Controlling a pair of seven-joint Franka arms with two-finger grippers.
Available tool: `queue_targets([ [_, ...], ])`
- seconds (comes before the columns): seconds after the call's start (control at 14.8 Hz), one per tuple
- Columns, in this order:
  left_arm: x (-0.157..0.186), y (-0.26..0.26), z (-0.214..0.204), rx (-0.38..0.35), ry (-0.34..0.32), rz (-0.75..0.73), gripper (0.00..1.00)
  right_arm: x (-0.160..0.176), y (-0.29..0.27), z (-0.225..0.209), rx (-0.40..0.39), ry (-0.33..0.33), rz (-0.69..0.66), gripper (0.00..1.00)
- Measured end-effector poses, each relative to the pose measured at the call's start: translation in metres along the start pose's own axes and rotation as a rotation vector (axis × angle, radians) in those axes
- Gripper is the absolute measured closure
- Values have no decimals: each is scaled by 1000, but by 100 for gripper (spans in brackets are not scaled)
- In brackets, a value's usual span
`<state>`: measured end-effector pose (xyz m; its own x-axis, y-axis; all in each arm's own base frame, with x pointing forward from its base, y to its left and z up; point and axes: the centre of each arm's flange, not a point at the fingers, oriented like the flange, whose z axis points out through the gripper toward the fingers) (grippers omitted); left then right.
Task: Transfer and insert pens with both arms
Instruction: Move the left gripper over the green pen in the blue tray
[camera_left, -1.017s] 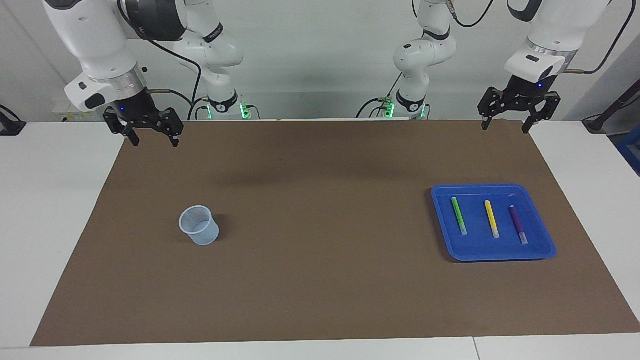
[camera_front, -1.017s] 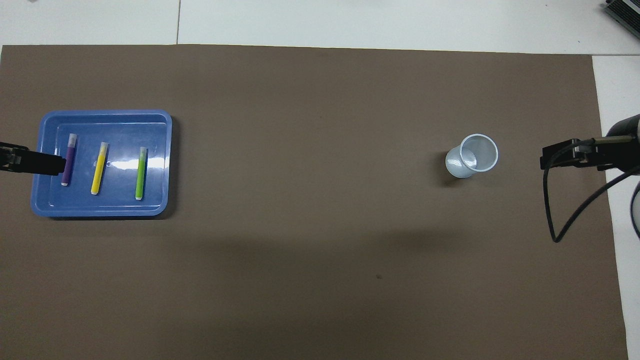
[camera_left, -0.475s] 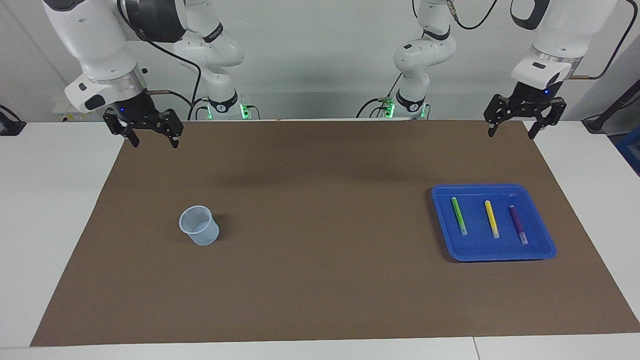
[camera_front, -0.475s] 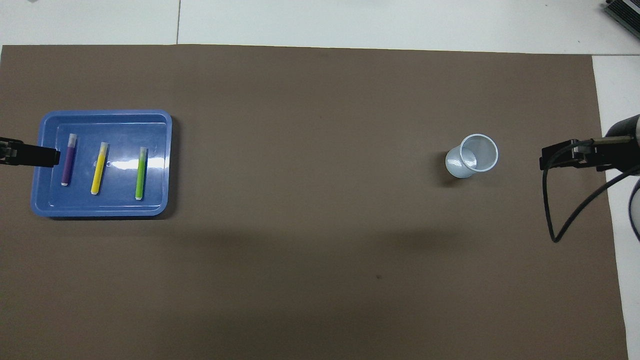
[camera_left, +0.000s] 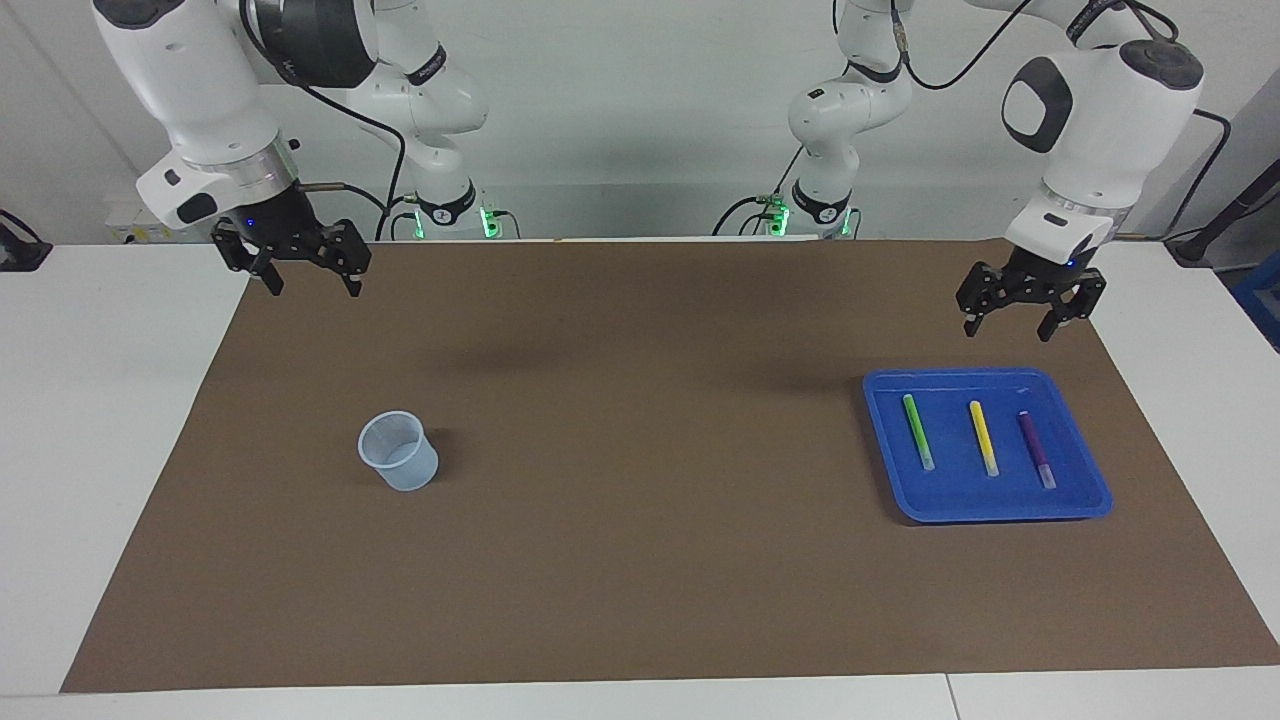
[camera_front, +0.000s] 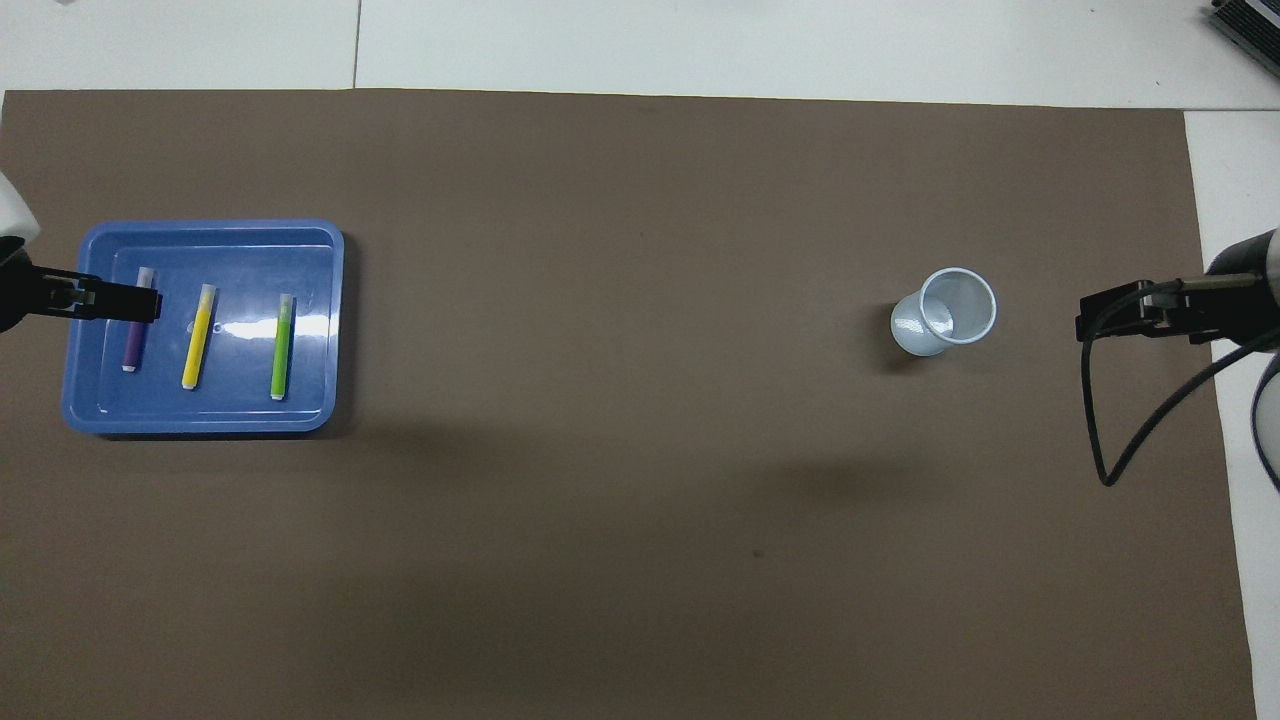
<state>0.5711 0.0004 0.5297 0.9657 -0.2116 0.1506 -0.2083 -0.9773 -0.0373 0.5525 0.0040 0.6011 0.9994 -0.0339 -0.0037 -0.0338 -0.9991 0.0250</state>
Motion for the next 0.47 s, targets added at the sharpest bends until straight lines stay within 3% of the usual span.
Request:
queue_targets([
  [0.47, 13, -13, 70, -52, -36, -13, 1, -2, -8, 0, 0, -3, -14, 0],
])
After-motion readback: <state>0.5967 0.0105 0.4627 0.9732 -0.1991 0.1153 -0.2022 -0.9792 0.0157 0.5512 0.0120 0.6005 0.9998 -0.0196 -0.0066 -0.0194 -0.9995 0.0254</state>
